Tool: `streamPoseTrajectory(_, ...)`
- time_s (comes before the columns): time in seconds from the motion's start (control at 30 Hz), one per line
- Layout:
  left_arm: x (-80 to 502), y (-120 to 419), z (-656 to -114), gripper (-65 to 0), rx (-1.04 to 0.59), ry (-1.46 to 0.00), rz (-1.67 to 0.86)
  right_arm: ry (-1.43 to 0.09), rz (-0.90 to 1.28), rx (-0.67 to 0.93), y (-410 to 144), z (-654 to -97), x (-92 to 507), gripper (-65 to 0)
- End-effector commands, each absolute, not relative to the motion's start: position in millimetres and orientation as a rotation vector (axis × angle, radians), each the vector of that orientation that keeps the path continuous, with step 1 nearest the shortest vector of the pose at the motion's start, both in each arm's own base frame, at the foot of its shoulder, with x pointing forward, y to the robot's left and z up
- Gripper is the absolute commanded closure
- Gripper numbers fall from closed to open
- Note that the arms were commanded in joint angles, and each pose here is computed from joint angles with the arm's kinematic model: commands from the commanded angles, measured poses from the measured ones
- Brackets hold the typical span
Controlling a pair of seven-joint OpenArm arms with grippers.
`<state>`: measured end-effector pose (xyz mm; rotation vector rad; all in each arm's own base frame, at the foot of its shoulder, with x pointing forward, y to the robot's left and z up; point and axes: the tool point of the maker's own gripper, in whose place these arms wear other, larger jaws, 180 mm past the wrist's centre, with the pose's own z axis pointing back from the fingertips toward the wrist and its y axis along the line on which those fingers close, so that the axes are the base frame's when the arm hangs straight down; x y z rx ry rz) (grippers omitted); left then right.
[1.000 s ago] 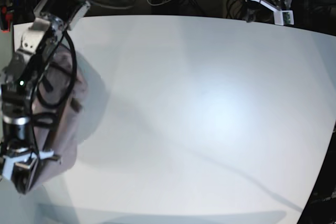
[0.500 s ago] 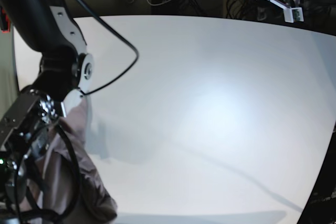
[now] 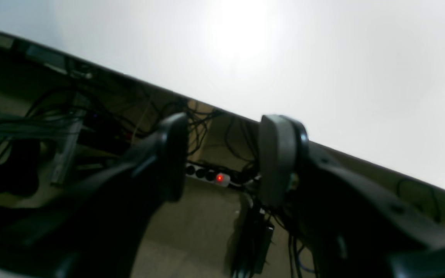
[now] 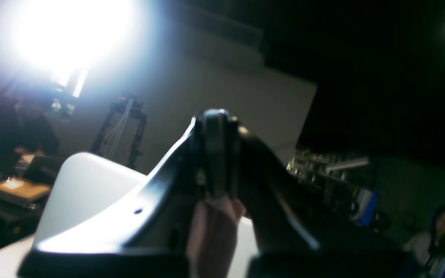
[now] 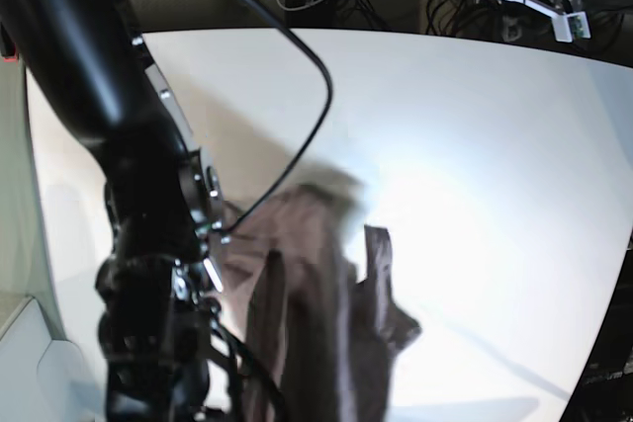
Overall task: Layout the t-shirt on the table in an organized manner, then fold the t-shirt properly
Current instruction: 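Lift the t-shirt with the right gripper and drag it onto the table center, then release the t-shirt and raise the right gripper back toward its corner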
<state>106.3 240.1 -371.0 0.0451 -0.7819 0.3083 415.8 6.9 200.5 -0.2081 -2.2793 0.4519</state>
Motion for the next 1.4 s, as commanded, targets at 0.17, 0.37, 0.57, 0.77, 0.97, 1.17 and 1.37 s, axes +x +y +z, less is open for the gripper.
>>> streamPoseTrajectory(0.17,107.1,254.0,-359.6,-29.7,0.084,-0.815,0.308,-2.480,0.316,-0.201,2.6,264.2,387.8,0.0)
streamPoseTrajectory(0.37,111.9,255.1,-357.7,-29.7,0.085,-0.828,0.304,-2.454,0.272,-0.208,-8.0,263.6,398.3,0.0)
streamPoseTrajectory(0.57,111.6,257.1,-357.0,-29.7,0.090,-0.829,0.307,-2.284,0.059,-0.189,-74.0,205.5,443.4,0.0)
streamPoseTrajectory(0.77,112.7,257.6,-356.5,-29.7,0.091,-0.833,0.308,-2.059,0.000,-0.231,-112.5,104.9,479.8,0.0)
streamPoseTrajectory(0.97,119.5,255.8,-355.1,-29.7,0.083,-0.848,0.304,-1.943,-0.017,-0.332,-158.0,38.5,492.6,-16.8)
streamPoseTrajectory(1.17,127.2,254.9,-352.9,-29.7,0.077,-0.867,0.303,-1.827,-0.163,-0.368,-212.6,-12.8,487.0,-30.3)
streamPoseTrajectory(1.37,134.7,255.2,-350.8,-29.7,0.074,-0.887,0.306,-1.767,-0.202,-0.420,-233.6,-51.7,452.5,-30.5)
